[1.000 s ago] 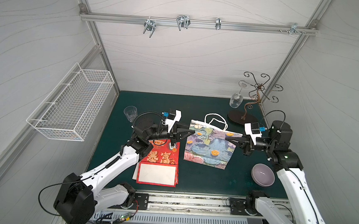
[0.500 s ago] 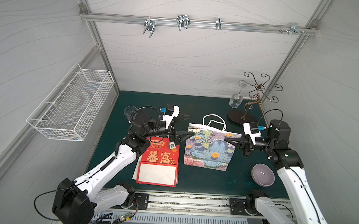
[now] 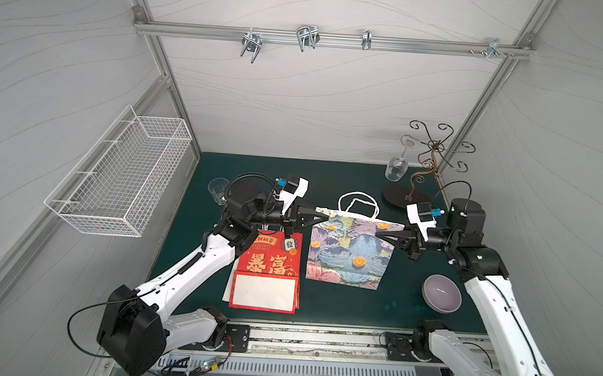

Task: Put away the paper bag
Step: Press the paper bag at the center of the board.

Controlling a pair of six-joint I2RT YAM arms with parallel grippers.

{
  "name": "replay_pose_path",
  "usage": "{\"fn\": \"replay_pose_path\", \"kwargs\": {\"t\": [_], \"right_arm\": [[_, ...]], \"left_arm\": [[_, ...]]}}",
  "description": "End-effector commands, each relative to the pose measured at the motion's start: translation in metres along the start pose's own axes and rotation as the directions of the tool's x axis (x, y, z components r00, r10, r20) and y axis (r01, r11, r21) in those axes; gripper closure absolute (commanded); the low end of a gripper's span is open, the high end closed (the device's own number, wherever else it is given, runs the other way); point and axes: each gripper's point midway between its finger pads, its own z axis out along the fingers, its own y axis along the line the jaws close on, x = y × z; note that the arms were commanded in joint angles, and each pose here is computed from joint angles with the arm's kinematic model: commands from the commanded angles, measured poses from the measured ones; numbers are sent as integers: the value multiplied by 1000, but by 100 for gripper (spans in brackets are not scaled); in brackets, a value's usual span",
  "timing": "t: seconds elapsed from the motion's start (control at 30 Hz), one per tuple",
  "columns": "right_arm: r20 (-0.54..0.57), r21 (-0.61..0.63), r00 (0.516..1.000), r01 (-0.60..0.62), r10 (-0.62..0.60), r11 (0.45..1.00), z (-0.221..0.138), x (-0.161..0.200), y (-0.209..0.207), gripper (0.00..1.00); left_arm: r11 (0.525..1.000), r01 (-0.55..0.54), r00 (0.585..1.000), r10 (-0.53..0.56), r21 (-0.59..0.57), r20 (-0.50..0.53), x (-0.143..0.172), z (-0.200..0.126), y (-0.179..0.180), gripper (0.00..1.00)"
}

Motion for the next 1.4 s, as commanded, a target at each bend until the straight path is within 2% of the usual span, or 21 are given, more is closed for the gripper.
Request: {"fn": "replay_pose_path", "kwargs": {"t": [0.0, 0.07, 0.2, 0.3, 0.37, 0.47, 0.5, 0.57, 0.63, 0.7, 0.87, 1.07, 1.13, 1.17, 1.2, 1.23, 1.3, 1.37], "right_arm": [[14, -4, 1000, 5, -5, 1000, -1, -14, 5, 70], [23, -8, 1000, 5, -5, 1000, -1, -17, 6, 71], [35, -18, 999, 5, -5, 1000, -1, -21, 6, 89], [41, -14, 999, 6, -6, 1000, -1, -24, 4, 92], [43, -12, 999, 9, -8, 1000, -1, -25, 2, 100], [44, -13, 999, 13, -12, 1000, 0, -25, 1, 100], [45, -13, 999, 13, -12, 1000, 0, -24, 0, 100], [48, -13, 999, 13, -12, 1000, 0, -25, -1, 100], [50, -18, 999, 8, -7, 1000, 1, -25, -2, 100], [50, -15, 999, 11, -10, 1000, 1, -25, -4, 100], [52, -1, 999, 14, -14, 1000, 1, -25, -9, 100], [61, 5, 998, 19, -19, 1000, 1, -29, -11, 100], [67, 8, 998, 4, -4, 1000, 1, -31, -13, 100], [71, 11, 997, 9, -10, 1000, 1, -33, -14, 100], [73, 13, 997, 11, -12, 1000, 1, -35, -15, 100], [76, 15, 997, 13, -14, 1000, 1, -36, -16, 100], [77, 17, 997, 13, -14, 1000, 1, -37, -17, 100], [76, 20, 997, 12, -13, 1000, 1, -36, -18, 100]], "left_arm": [[998, -62, 997, 62, -15, 44, -17, -1, -2, 100], [998, -44, 998, 46, -36, 37, -13, -1, 3, 100], [998, -20, 999, 22, -54, 40, -10, -1, 8, 100], [998, -16, 1000, 18, -67, 25, -4, -2, 10, 100], [998, -15, 1000, 17, -68, 19, 0, -2, 10, 100], [998, 0, 1000, 1, -68, 18, 3, -2, 11, 100], [997, 9, 1000, -7, -70, 22, 3, -3, 11, 94], [996, 31, 999, -28, -78, 39, 0, -3, 13, 69], [997, 41, 997, -37, -69, 63, -3, -3, 12, 62], [997, 56, 995, -50, -56, 90, -9, -3, 11, 65], [996, 94, 991, -93, -8, 98, -10, 0, 9, 100], [995, 99, 992, -98, -4, 85, -4, -1, 7, 100], [993, 114, 992, -113, -15, 65, 3, -1, 8, 69], [993, 116, 992, -115, -16, 54, 6, -2, 8, 59], [993, 120, 992, -119, -13, 44, 10, -2, 7, 53], [992, 123, 992, -123, -10, 33, 15, -2, 7, 51], [991, 134, 991, -134, -2, 10, 21, -2, 6, 56], [991, 137, 991, -137, 7, 2, 24, -2, 4, 76]]}}
